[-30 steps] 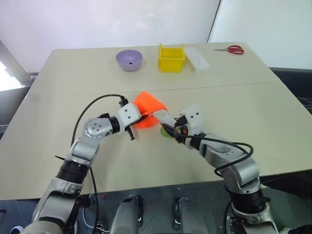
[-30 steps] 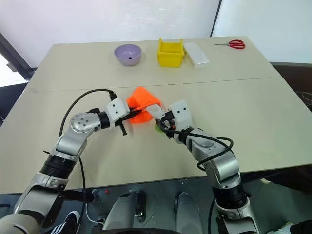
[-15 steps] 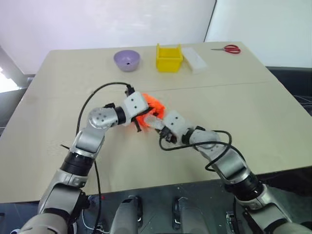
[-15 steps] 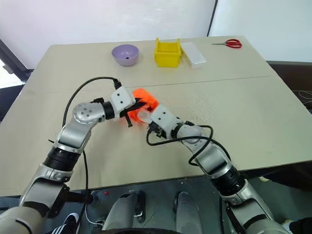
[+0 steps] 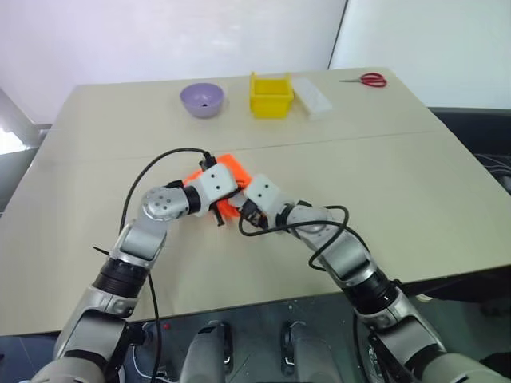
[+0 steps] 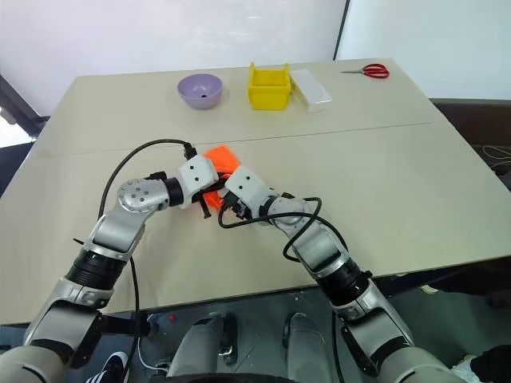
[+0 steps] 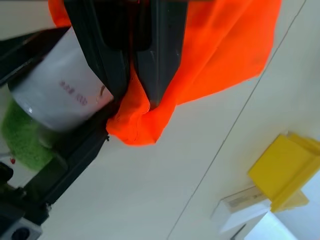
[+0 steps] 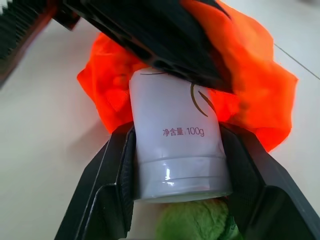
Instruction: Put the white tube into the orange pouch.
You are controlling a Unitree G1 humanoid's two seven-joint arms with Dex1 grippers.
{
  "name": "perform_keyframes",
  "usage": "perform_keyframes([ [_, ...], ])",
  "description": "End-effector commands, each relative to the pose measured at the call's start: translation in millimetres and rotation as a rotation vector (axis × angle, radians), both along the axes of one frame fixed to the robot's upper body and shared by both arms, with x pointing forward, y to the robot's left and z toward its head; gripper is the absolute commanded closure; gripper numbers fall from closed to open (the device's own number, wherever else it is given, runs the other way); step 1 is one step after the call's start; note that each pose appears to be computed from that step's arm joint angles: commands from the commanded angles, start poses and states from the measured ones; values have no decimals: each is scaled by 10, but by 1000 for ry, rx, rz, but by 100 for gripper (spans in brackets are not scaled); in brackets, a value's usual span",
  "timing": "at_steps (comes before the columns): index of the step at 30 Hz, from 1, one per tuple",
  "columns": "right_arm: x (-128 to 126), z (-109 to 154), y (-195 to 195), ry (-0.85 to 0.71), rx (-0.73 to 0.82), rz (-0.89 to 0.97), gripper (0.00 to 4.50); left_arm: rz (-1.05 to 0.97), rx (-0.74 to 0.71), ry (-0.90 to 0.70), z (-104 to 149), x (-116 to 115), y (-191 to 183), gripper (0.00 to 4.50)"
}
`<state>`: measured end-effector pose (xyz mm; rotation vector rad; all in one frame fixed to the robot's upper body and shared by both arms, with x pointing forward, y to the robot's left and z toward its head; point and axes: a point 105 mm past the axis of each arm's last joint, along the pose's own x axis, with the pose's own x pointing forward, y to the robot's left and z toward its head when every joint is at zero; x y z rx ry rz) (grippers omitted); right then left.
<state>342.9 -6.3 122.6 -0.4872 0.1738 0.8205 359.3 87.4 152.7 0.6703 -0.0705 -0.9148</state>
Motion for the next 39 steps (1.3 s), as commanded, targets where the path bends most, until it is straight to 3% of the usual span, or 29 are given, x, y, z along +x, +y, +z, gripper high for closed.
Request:
perform_keyframes([
  [1, 13, 40, 107, -22, -31, 23, 266, -11, -14, -37, 90, -28, -26, 450],
  [3, 69, 35, 66, -20, -46, -16, 266, -6, -25, -22, 86, -38, -17, 450],
  [8, 100, 150, 17, 128, 183, -118, 266, -2, -54, 6, 79, -76, -13, 450],
  [12, -31, 2, 89, 183, 123, -61, 266, -8, -47, 0, 51, -97, -24, 450],
  [16, -40, 93, 118, 213, 195, -72, 266, 6, -60, -7, 76, -82, -14, 450],
  [21, -77, -51, -77, 197, 95, -80, 266, 18, -67, -1, 107, -84, 20, 450],
  [31, 96, 70, 14, 196, 219, -198, 266, 5, -83, 11, 85, -119, -51, 450],
  [36, 79, -33, 154, 204, 171, -156, 266, 6, -87, 10, 78, -119, -56, 450],
  [39, 116, 39, 285, 185, 198, -133, 266, 6, -89, 13, 70, -124, -64, 450],
])
